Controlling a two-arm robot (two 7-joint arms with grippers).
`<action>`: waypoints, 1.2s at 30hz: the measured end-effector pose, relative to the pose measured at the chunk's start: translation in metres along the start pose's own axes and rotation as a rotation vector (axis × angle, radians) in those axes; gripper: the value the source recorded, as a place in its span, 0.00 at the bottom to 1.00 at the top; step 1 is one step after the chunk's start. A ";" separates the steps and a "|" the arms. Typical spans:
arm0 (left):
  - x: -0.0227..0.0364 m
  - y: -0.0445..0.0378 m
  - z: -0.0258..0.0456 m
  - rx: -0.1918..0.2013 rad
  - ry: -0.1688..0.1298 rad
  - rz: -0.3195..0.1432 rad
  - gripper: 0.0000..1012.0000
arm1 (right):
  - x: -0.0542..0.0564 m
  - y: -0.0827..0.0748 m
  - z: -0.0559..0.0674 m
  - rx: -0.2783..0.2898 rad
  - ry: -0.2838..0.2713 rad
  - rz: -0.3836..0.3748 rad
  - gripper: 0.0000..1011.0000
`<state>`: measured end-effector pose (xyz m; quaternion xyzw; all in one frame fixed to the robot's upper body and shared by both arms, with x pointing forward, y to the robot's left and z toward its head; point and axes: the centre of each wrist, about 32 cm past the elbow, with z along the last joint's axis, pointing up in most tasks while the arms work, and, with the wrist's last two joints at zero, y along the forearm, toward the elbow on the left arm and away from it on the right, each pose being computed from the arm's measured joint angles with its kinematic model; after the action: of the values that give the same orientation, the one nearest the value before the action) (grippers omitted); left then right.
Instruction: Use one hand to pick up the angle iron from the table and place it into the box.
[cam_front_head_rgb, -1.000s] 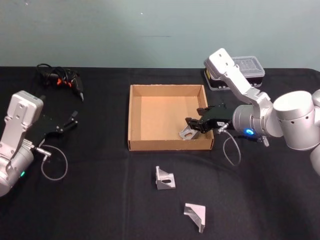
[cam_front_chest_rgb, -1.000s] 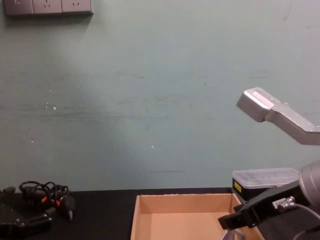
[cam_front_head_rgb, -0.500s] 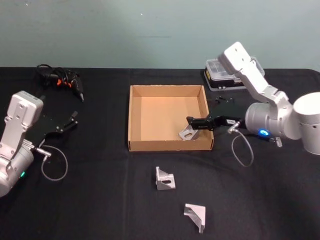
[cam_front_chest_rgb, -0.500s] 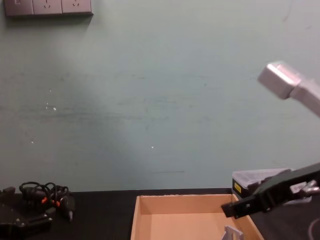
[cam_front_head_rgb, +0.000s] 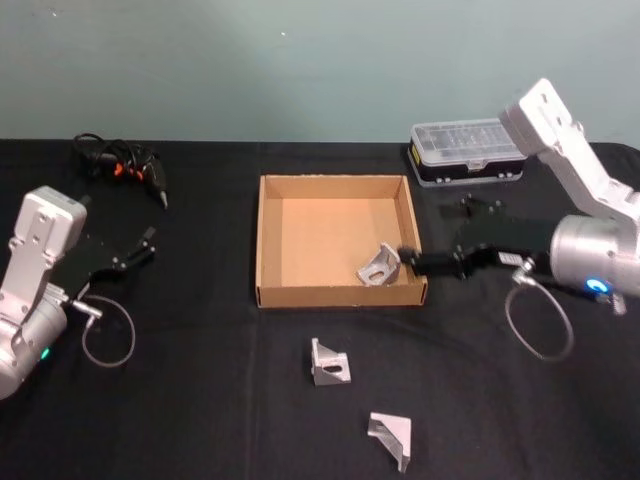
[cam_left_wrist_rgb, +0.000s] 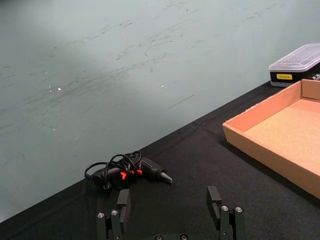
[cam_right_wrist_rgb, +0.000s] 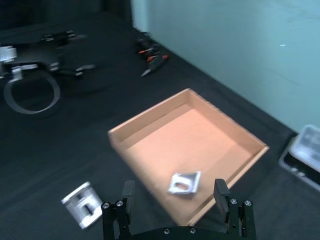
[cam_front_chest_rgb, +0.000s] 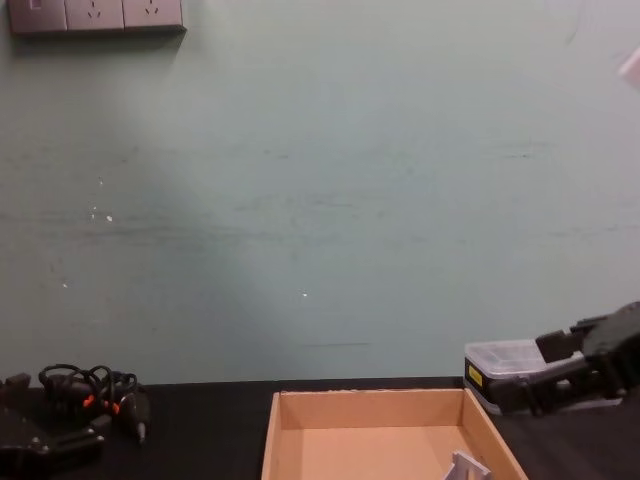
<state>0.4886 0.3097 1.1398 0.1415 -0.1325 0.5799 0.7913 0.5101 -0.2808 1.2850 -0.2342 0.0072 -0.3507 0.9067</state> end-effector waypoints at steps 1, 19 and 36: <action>0.0000 0.0000 0.0000 0.000 0.000 0.000 0.99 | 0.000 -0.003 0.000 -0.002 -0.002 0.014 0.99; 0.0000 0.0000 0.0000 0.000 0.000 0.000 0.99 | -0.005 -0.030 -0.007 -0.110 -0.087 0.364 0.99; 0.0000 0.0000 0.0000 0.000 0.000 0.000 0.99 | -0.017 -0.022 -0.024 -0.268 -0.143 0.493 0.99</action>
<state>0.4886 0.3097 1.1398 0.1415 -0.1325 0.5799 0.7913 0.4793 -0.2937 1.2708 -0.3671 0.0461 -0.0982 0.9238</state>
